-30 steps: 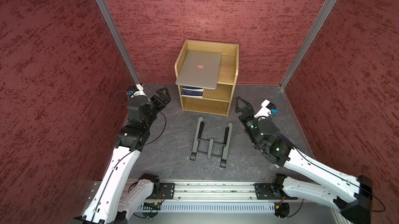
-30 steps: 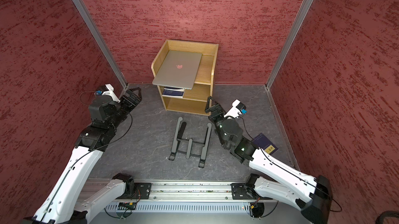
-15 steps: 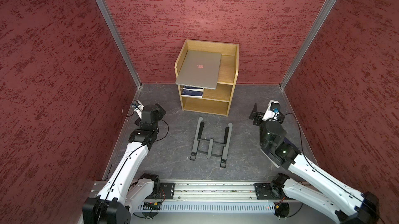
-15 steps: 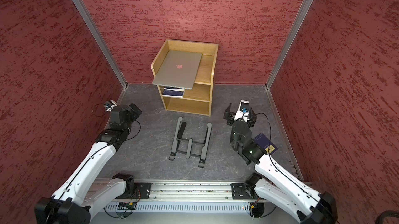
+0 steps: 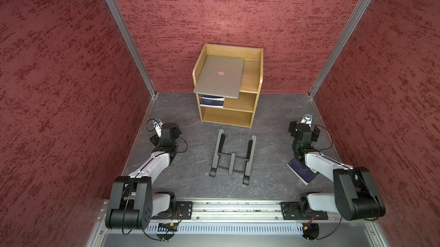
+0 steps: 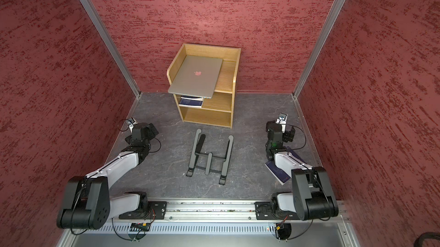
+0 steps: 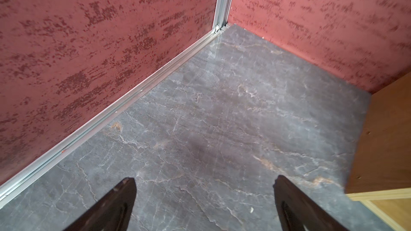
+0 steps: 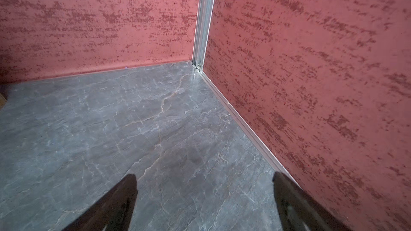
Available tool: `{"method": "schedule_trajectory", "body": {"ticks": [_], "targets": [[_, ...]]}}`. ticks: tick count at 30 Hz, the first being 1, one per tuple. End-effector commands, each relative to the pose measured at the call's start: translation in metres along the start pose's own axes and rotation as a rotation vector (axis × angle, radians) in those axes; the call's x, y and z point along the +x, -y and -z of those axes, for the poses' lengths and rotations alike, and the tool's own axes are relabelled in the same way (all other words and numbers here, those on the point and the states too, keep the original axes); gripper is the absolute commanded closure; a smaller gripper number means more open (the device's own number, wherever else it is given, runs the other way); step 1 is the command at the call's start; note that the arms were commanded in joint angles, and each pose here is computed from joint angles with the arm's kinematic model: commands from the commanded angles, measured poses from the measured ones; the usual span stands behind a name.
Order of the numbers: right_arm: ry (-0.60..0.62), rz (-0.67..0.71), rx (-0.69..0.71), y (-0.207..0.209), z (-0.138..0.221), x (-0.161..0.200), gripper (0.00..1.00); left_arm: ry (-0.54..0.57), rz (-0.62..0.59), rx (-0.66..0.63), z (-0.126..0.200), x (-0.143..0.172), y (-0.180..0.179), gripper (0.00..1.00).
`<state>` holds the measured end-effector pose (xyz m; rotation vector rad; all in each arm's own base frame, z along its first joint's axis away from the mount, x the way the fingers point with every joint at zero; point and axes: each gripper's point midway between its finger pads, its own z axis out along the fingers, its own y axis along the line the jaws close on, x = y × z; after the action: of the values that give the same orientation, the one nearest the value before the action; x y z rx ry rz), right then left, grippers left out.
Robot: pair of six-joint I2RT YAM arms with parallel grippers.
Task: Close the laptop lid and set it aside
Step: Reset both arms
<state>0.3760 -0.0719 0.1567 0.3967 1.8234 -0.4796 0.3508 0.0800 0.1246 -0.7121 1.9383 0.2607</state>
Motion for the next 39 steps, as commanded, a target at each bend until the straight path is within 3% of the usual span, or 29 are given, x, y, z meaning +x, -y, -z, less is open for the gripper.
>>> {"method": "schedule_trajectory", "body": {"ticks": [1, 5, 10, 13, 17, 25, 28, 39], "targets": [[0.089, -0.054, -0.094, -0.008, 0.004, -0.030, 0.02, 0.055, -0.014, 0.045, -0.004, -0.009, 0.005, 0.00], [0.074, -0.053, -0.135, -0.007, 0.013, -0.009, 0.02, 0.044, -0.019, 0.080, -0.014, 0.002, 0.008, 0.00], [0.039, -0.063, -0.074, -0.001, -0.003, 0.007, 0.02, 0.064, -0.091, 0.120, -0.021, -0.003, 0.021, 0.00], [0.008, -0.019, -0.168, -0.019, -0.005, 0.011, 0.02, 0.150, -0.116, 0.177, -0.016, -0.015, 0.030, 0.00], [0.046, 0.001, -0.264, -0.030, 0.006, 0.009, 0.02, 0.170, -0.106, 0.241, -0.020, -0.010, 0.039, 0.00], [0.075, -0.020, -0.542, -0.071, 0.029, 0.006, 0.01, 0.127, -0.206, 0.249, -0.028, -0.003, 0.061, 0.00], [0.087, -0.057, -0.461, -0.061, 0.018, 0.008, 0.02, 0.133, -0.212, 0.249, -0.027, -0.003, 0.063, 0.00], [0.081, -0.024, -0.463, -0.057, 0.025, 0.007, 0.02, 0.139, -0.248, 0.224, -0.028, -0.002, 0.068, 0.00]]}}
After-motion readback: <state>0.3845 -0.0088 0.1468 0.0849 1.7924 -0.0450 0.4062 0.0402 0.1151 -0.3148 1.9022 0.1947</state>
